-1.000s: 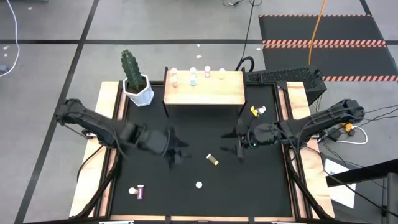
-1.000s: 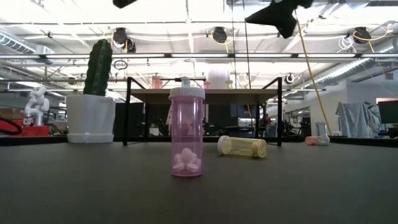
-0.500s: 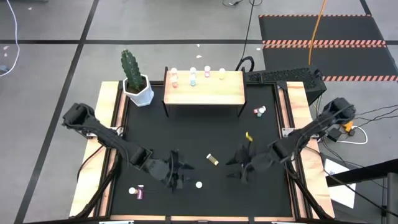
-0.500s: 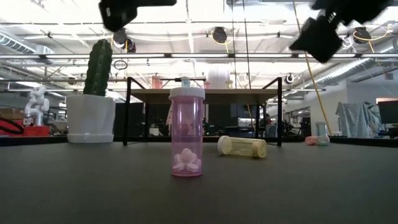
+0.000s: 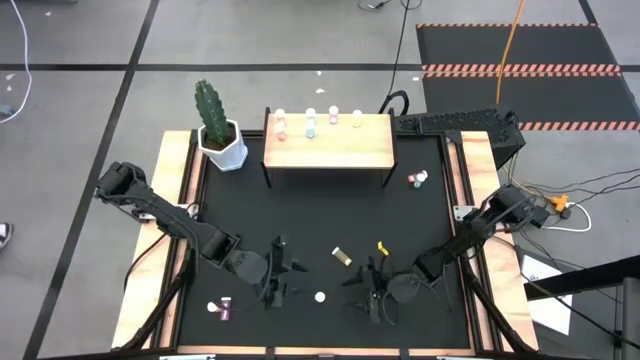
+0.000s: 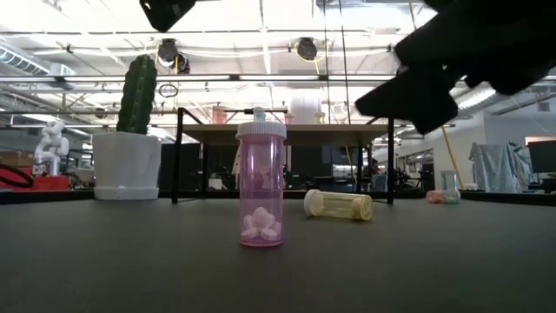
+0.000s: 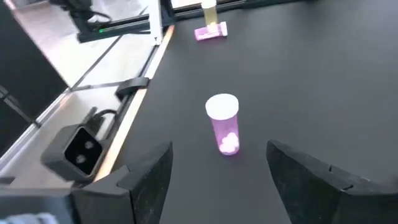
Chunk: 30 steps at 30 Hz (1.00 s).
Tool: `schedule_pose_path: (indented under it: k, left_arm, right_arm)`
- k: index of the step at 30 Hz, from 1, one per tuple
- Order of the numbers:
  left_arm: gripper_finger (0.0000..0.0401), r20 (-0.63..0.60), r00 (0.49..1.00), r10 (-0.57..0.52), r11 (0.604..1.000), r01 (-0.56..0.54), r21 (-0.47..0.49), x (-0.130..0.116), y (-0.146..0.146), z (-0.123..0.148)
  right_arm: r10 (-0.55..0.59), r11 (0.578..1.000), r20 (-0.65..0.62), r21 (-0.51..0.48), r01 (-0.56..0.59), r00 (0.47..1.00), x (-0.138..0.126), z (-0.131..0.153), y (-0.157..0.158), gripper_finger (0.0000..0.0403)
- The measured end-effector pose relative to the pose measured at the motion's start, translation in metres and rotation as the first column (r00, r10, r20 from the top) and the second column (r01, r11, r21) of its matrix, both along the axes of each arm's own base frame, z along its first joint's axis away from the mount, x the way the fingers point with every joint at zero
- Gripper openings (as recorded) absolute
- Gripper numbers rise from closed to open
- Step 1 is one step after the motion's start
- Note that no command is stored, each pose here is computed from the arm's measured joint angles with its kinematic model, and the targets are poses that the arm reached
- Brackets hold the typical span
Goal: Pick and place medicine bottles onto shelf by color
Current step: Put the right pink pill bottle aligned with the other pink pill bottle on the shelf
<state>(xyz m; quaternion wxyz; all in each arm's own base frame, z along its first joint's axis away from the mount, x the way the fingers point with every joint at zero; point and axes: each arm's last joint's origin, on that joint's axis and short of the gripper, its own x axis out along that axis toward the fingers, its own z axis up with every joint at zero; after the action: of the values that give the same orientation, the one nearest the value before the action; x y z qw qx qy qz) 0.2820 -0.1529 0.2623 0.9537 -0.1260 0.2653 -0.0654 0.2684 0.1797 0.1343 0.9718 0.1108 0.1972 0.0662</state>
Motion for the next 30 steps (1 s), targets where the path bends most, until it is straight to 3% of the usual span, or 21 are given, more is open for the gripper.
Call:
schedule_pose_path:
  k: [9,16,23,30]
  left_arm:
    - [0.0246,-0.080,0.996,-0.031,0.996,0.037,0.080,-0.006,-0.001,-0.009]
    - [0.0246,-0.117,0.993,-0.029,0.994,0.041,0.102,-0.008,0.000,-0.012]
    - [0.0246,-0.121,0.992,-0.029,0.994,0.041,0.104,-0.008,0.000,-0.012]
    - [0.0246,-0.128,0.991,-0.033,0.992,0.048,0.116,-0.009,0.000,-0.013]
  right_arm:
    - [0.028,0.995,-0.023,-0.097,-0.030,0.999,0.013,-0.043,0.001,0.0254]
    - [0.025,0.994,0.042,-0.106,-0.020,0.999,0.051,-0.057,0.005,0.0254]
    - [0.021,0.991,0.026,-0.130,-0.017,0.999,0.079,-0.068,0.006,0.0252]
    - [-0.017,0.997,-0.046,-0.082,0.013,0.999,0.077,-0.073,0.005,0.0199]
